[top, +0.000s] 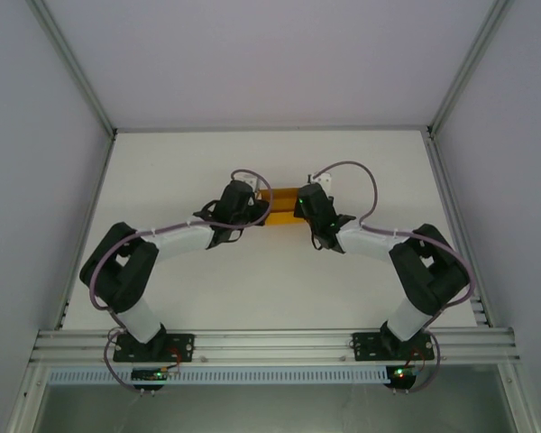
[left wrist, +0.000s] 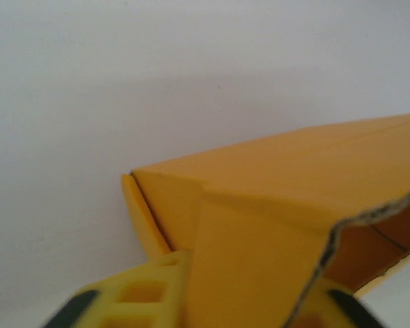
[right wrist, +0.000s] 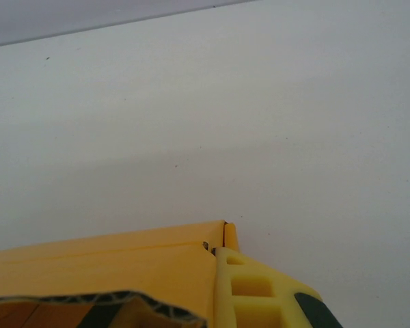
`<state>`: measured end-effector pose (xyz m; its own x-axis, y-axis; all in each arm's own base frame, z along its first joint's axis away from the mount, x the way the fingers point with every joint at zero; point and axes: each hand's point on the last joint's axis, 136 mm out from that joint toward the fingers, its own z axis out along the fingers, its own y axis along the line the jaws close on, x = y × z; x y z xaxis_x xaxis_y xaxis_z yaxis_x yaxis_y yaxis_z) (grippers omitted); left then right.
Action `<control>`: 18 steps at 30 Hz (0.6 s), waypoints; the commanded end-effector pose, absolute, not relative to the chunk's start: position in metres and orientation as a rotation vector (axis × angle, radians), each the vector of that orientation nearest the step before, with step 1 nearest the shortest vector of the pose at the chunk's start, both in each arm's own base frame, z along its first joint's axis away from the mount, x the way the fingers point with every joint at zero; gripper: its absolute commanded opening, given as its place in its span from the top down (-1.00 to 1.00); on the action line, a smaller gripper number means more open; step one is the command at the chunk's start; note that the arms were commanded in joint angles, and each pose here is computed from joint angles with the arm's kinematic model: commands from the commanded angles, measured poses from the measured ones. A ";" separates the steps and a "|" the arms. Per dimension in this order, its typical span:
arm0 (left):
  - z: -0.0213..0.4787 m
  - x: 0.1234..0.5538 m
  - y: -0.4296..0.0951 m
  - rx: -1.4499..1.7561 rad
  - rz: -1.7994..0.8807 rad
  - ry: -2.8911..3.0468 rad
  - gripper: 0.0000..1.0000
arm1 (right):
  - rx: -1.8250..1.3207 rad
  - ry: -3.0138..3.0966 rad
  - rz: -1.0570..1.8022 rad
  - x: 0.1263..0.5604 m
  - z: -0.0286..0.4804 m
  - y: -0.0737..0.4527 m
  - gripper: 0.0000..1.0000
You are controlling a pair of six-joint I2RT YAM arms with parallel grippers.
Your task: Assemble paper box
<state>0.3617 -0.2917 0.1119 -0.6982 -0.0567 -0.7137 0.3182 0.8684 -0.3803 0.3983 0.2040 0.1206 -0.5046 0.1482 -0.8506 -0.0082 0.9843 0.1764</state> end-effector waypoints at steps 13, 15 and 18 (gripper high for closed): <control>0.185 0.334 -0.247 0.187 -0.524 2.282 -0.99 | 0.007 2.081 0.166 0.369 0.108 0.206 0.99; 0.189 0.338 -0.237 0.110 -0.551 2.290 -0.99 | -0.007 2.082 0.162 0.366 0.105 0.206 0.96; 0.191 0.349 -0.234 0.042 -0.666 2.307 -0.99 | -0.038 2.068 0.172 0.362 0.103 0.211 0.95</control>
